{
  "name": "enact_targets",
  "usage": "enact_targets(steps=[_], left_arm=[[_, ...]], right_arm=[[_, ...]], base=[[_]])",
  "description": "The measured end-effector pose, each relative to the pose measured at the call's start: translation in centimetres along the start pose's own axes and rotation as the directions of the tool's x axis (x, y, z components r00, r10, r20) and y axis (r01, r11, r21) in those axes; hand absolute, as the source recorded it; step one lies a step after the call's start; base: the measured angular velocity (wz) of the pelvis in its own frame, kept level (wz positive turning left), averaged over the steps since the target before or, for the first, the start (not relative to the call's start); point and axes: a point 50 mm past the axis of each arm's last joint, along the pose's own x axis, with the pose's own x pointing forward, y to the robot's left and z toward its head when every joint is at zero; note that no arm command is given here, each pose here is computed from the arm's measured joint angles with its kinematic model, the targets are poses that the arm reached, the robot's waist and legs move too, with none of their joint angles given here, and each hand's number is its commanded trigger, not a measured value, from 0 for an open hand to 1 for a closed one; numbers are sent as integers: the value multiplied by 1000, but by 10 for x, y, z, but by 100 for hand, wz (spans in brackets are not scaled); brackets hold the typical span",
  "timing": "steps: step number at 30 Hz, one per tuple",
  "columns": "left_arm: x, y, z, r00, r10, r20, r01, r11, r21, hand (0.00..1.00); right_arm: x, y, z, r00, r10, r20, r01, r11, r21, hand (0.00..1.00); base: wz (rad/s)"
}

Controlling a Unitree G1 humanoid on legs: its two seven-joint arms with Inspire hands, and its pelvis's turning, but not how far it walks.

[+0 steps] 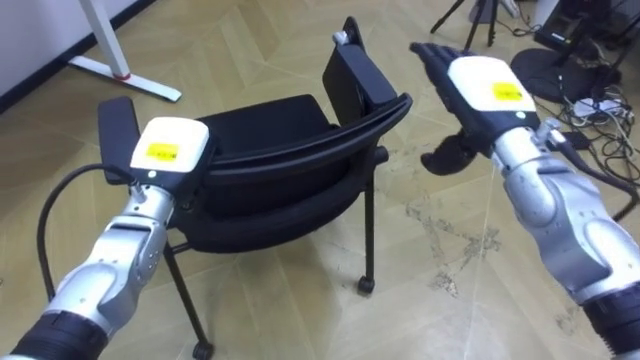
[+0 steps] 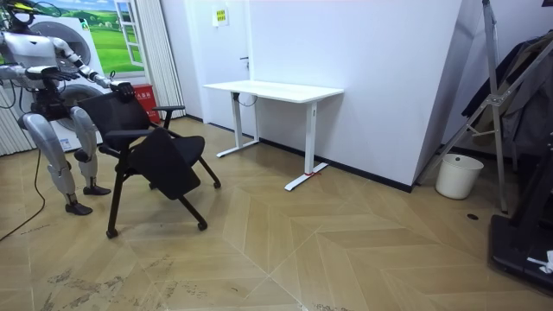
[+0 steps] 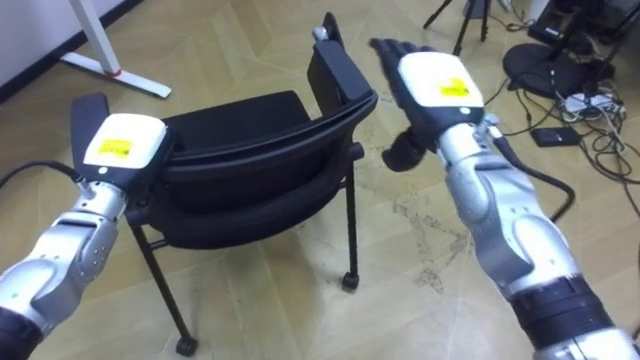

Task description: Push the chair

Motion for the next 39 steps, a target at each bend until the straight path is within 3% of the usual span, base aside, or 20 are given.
enact_targets(steps=[14, 39], left_arm=[[4, 3, 7, 999, 8, 32, -9, 1000, 21, 100], [11, 3, 21, 996, 5, 89, -6, 1000, 22, 100]], right_arm=[[11, -12, 13, 998, -32, 45, 34, 998, -51, 0], [15, 6, 40, 988, 68, 137, -53, 992, -111, 0]], base=[[1], [7]])
